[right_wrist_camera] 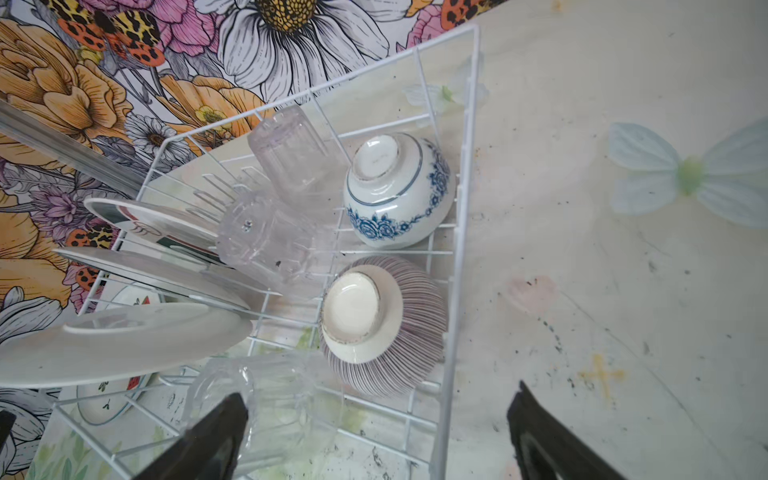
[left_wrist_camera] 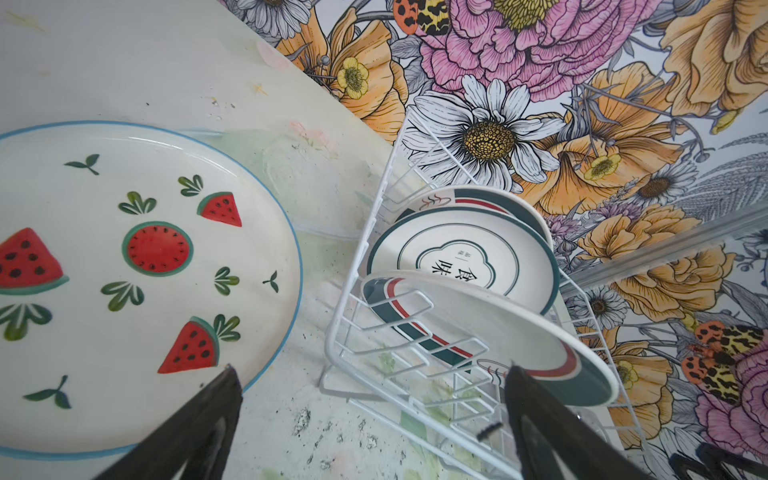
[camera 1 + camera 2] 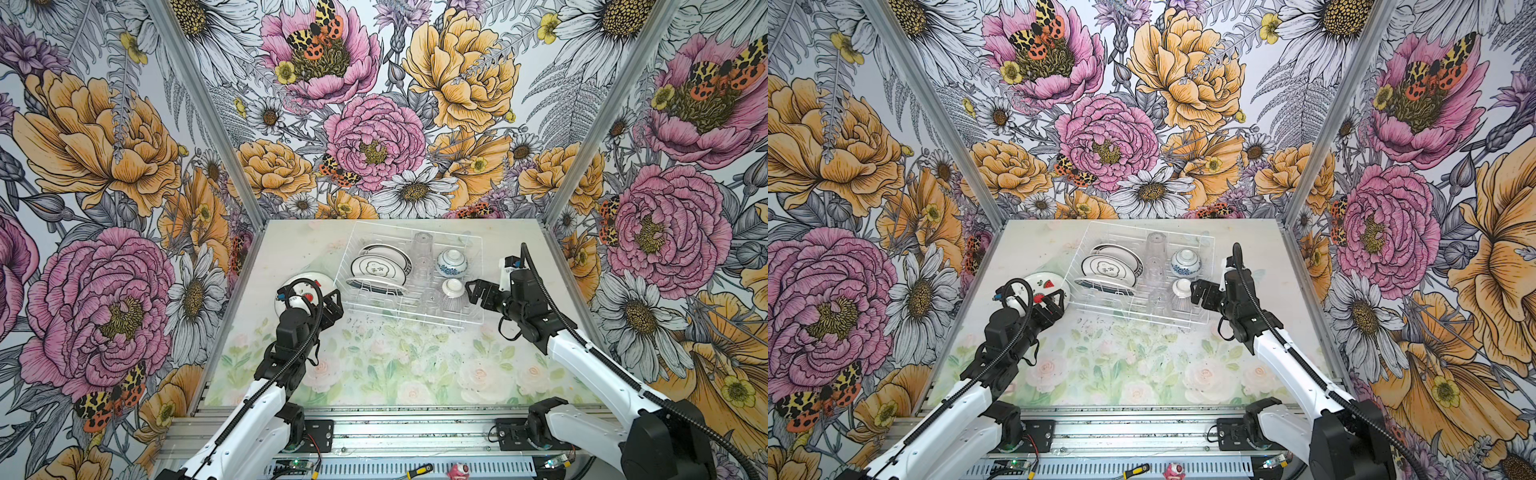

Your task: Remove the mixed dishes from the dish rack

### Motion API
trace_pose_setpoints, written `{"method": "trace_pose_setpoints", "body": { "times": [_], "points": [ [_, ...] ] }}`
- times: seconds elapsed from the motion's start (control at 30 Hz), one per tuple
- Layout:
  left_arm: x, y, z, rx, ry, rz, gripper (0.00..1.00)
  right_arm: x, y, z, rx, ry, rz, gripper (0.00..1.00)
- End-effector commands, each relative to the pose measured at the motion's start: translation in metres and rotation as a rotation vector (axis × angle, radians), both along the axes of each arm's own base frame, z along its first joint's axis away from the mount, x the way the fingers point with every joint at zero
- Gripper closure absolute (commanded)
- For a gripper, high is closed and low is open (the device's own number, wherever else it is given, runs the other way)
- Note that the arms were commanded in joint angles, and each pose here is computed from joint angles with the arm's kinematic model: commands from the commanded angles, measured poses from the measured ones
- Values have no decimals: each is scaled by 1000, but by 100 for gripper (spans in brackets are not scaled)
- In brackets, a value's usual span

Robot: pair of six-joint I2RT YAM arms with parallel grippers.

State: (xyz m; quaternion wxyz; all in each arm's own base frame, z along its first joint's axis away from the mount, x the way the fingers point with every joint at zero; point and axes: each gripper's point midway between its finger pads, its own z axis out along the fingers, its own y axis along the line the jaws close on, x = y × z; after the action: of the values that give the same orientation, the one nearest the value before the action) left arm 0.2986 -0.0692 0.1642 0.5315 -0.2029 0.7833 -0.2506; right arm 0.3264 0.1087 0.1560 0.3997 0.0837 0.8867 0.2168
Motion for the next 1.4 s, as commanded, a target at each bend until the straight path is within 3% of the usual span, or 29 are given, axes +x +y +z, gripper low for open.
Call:
{"method": "trace_pose_setpoints", "body": {
  "times": [0.0,0.2,0.5,0.67,0.83,1.37],
  "points": [
    [4,-4,8,62,-41,-16,1,0,3,-9,21,42,7,8],
    [8,-10,1,64,-40,-44,1,5,8,-32,14,121,31,29],
    [8,-9,-10,96,-26,-46,1,21,-5,-40,-44,135,-18,78],
    [4,-1,-16,113,-18,-22,1,33,-22,-42,-105,157,-40,91],
    [2,4,-17,124,-23,-4,1,45,-38,-44,-133,170,-55,93],
    [3,-2,-22,103,-6,-34,1,124,-35,-18,-285,53,133,98]
  ]
}}
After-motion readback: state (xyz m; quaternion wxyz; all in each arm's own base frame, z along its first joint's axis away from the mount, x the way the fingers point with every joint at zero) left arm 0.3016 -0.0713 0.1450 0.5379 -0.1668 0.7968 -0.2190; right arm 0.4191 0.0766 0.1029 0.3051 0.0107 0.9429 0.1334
